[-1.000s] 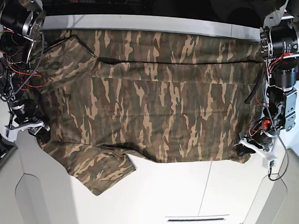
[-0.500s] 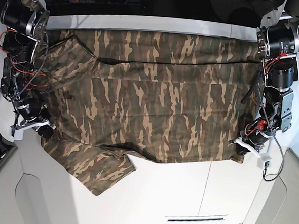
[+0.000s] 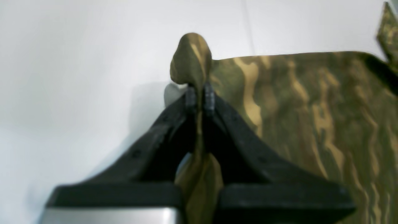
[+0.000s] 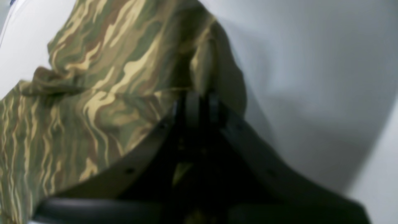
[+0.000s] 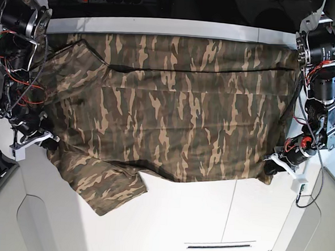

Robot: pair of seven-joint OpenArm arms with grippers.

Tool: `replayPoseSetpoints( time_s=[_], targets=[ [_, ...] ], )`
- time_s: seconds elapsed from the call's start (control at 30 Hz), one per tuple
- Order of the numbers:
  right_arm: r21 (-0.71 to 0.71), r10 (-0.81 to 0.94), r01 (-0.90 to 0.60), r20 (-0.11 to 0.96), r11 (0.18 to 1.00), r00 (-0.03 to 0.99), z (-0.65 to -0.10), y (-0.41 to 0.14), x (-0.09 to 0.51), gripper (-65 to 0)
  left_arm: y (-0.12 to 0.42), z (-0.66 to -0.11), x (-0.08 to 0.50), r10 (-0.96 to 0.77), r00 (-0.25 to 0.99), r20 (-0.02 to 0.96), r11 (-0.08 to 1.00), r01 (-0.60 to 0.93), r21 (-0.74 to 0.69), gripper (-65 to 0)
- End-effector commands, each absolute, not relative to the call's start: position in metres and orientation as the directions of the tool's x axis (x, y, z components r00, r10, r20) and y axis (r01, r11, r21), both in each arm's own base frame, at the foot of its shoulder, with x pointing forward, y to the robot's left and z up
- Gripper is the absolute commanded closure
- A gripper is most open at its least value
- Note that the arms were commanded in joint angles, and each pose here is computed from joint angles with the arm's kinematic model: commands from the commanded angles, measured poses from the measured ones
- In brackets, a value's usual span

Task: Fold the T-shirt properly
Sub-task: 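Lift the hem and fold it over toward the collar edge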

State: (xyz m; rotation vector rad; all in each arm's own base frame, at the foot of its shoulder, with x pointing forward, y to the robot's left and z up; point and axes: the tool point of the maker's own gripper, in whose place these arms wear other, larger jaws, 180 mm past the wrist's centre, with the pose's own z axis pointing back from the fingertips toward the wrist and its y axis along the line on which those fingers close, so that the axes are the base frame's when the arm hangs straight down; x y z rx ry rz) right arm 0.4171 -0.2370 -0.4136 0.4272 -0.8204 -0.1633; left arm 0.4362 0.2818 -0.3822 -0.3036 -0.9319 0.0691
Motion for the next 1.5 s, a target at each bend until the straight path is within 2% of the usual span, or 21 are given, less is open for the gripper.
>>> replayPoseSetpoints(
  time_s=[0.0, 0.17, 0.47, 0.7, 0.97, 1.07, 1.13, 1.27, 1.47],
  targets=[
    [0.419, -0.302, -0.049, 0.726, 0.907, 0.618, -0.385, -0.248, 0.434, 0.0, 0.287, -0.352, 0.451, 0.177, 0.54, 0.823, 0.955, 0.108, -0.276, 0.0],
    [0.396, -0.274, -0.07, 0.743, 0.916, 0.611, -0.364, -0.262, 0.431, 0.0, 0.291, -0.335, 0.447, 0.104, 0.557, 0.824, 0.964, 0.149, -0.222, 0.0],
    [0.385, -0.249, -0.102, 0.755, 0.917, 0.607, -0.341, -0.281, 0.417, 0.0, 0.283, -0.313, 0.413, -0.056, 0.515, 0.855, 0.965, 0.249, -0.086, 0.0],
    [0.397, -0.258, -0.079, 0.722, 0.914, 0.642, -0.358, -0.288, 0.393, 0.0, 0.286, -0.321, 0.382, -0.118, 0.541, 0.833, 0.969, 0.248, -0.023, 0.0],
    [0.365, -0.256, -0.033, 0.711, 0.93, 0.655, -0.389, -0.296, 0.365, -0.7, 0.284, -0.341, 0.364, -0.119, 0.582, 0.804, 0.967, 0.25, -0.038, 0.0],
    [0.344, -0.264, -0.016, 0.748, 0.939, 0.609, -0.388, -0.304, 0.365, -22.9, 0.284, -0.34, 0.365, -0.118, 0.577, 0.808, 0.967, 0.251, -0.038, 0.0],
    [0.34, -0.272, -0.011, 0.771, 0.941, 0.575, -0.383, -0.307, 0.369, -30.8, 0.284, -0.339, 0.365, -0.118, 0.575, 0.81, 0.967, 0.251, -0.037, 0.0],
    [0.34, -0.29, -0.015, 0.823, 0.94, 0.488, -0.364, -0.311, 0.385, -31.7, 0.284, -0.34, 0.365, -0.118, 0.577, 0.808, 0.967, 0.251, -0.037, 0.0],
    [0.305, -0.259, -0.042, 0.867, 0.951, 0.425, -0.335, -0.309, 0.415, -31.7, 0.283, -0.34, 0.365, -0.12, 0.575, 0.809, 0.966, 0.254, -0.037, 0.0]
  ],
)
